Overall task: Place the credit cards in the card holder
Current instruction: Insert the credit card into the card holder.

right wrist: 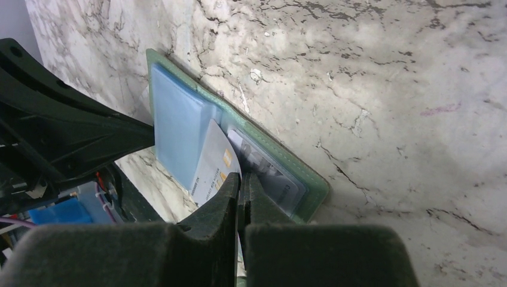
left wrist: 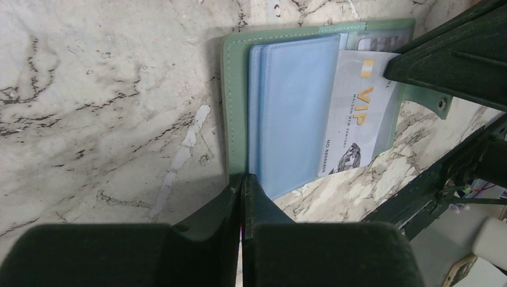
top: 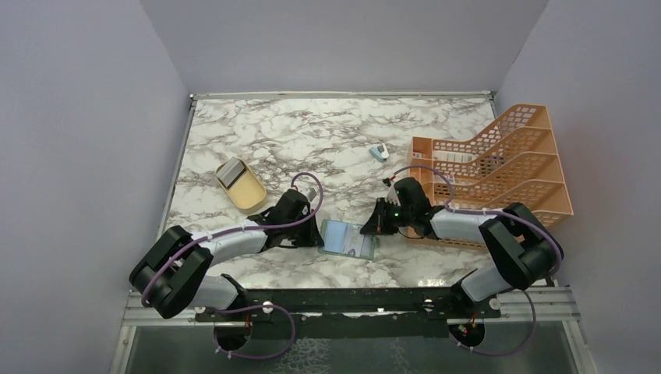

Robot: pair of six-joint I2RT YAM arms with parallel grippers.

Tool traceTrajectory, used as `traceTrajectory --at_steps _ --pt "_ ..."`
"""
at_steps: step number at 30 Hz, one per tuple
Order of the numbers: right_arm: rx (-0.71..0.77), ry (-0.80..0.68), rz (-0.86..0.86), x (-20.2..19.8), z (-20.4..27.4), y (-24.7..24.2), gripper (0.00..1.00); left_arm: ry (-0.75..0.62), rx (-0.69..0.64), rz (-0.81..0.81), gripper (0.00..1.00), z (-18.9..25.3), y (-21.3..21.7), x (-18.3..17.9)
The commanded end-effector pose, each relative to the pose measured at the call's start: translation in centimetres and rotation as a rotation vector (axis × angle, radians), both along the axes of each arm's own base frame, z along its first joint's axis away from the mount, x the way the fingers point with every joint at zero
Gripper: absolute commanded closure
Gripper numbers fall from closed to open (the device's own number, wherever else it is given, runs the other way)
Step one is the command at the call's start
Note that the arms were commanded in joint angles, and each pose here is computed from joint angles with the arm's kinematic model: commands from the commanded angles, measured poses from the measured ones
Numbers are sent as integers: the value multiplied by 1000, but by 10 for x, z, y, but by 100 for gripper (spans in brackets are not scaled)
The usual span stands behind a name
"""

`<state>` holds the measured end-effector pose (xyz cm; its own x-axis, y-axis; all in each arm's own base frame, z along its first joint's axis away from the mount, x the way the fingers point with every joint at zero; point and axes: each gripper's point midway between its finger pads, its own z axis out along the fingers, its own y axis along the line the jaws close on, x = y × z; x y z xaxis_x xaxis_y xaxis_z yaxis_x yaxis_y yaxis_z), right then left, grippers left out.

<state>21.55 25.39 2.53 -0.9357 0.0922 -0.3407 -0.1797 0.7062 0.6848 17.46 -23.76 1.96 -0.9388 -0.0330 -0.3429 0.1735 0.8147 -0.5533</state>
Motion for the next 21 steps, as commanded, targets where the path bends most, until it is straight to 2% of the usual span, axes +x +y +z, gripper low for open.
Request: traceTrajectory --at_steps 1,9,21 --pt "-25 -36 58 3 -7 1 99 64 56 -20 93 -18 12 -19" --pt "-47 -85 122 9 -9 3 99 65 61 -26 91 -19 12 -19" --pt "13 -116 135 12 1 13 99 68 52 -28 91 -17 10 -19"
